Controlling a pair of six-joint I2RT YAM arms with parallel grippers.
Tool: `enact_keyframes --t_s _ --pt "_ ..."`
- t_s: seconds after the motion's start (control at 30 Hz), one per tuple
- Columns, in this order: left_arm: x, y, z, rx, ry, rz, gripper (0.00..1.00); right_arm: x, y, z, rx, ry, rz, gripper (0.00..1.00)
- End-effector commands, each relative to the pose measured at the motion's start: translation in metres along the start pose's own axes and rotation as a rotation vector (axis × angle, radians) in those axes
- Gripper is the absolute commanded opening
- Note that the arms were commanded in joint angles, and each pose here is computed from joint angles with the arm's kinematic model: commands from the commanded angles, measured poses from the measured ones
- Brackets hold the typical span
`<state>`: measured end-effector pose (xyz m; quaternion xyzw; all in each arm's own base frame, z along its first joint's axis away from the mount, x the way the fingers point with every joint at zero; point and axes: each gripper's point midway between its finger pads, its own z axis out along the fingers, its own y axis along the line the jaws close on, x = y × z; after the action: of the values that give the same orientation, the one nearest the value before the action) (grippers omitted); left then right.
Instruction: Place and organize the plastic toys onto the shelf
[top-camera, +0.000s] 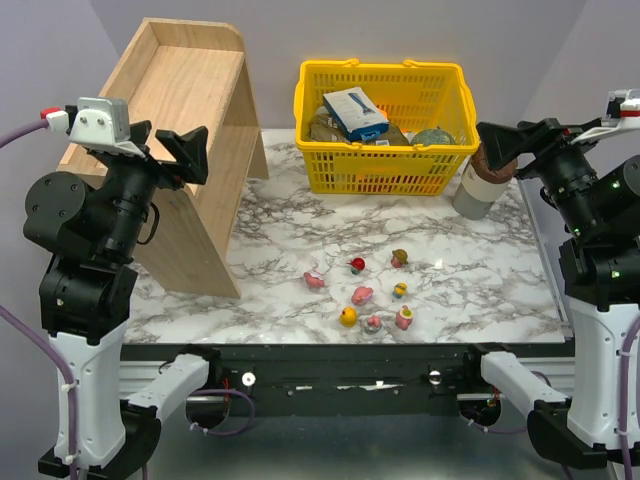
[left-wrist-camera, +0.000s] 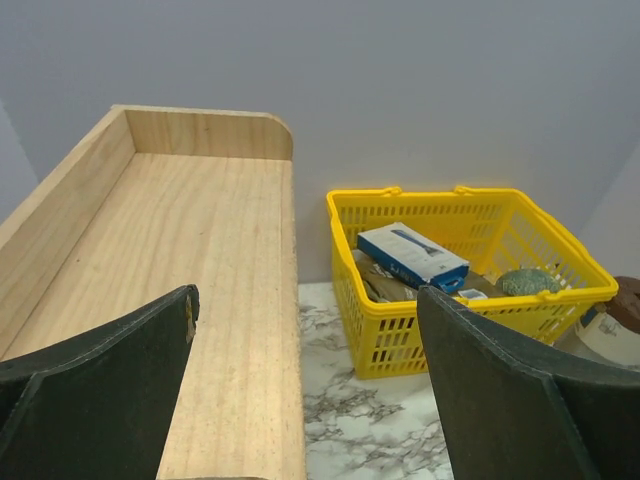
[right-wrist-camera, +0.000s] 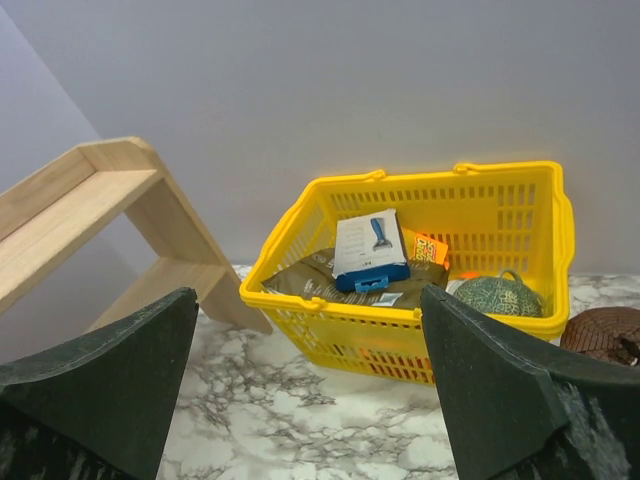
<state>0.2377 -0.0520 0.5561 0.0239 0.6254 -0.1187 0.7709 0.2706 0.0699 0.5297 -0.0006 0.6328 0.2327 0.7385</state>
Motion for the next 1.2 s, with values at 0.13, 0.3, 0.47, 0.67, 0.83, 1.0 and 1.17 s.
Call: enact_keyframes --t_s 0.13,0.3,0.47,0.67,0.83,1.0,1.17 --pt "-0.020 -0.111 -0.027 0.610 0.000 0.001 0.99 0.043 0.016 -0.006 -0.132 0.165 0.035 1.00" --pt "-0.019 -0.171 -0.033 0.929 0.040 -0.158 0.99 0.082 0.007 -0.004 -0.114 0.255 0.116 1.00" --pt "0.020 -0.208 -0.020 0.983 0.154 -0.183 0.99 0.130 -0.005 -0.010 -0.070 0.362 0.168 1.00" --pt "0.077 -0.259 -0.023 1.027 0.283 -0.140 0.99 0.189 -0.030 -0.025 0.032 0.481 0.206 1.00" --pt "0.147 -0.277 -0.018 0.903 0.413 -0.088 0.99 0.214 -0.048 -0.038 0.123 0.514 0.216 1.00" --pt "0.220 -0.285 -0.017 0.827 0.552 -0.080 0.99 0.225 -0.057 -0.047 0.177 0.525 0.224 1.00" --pt "0.282 -0.284 -0.012 0.760 0.632 -0.044 0.99 0.226 -0.056 -0.051 0.179 0.526 0.229 1.00"
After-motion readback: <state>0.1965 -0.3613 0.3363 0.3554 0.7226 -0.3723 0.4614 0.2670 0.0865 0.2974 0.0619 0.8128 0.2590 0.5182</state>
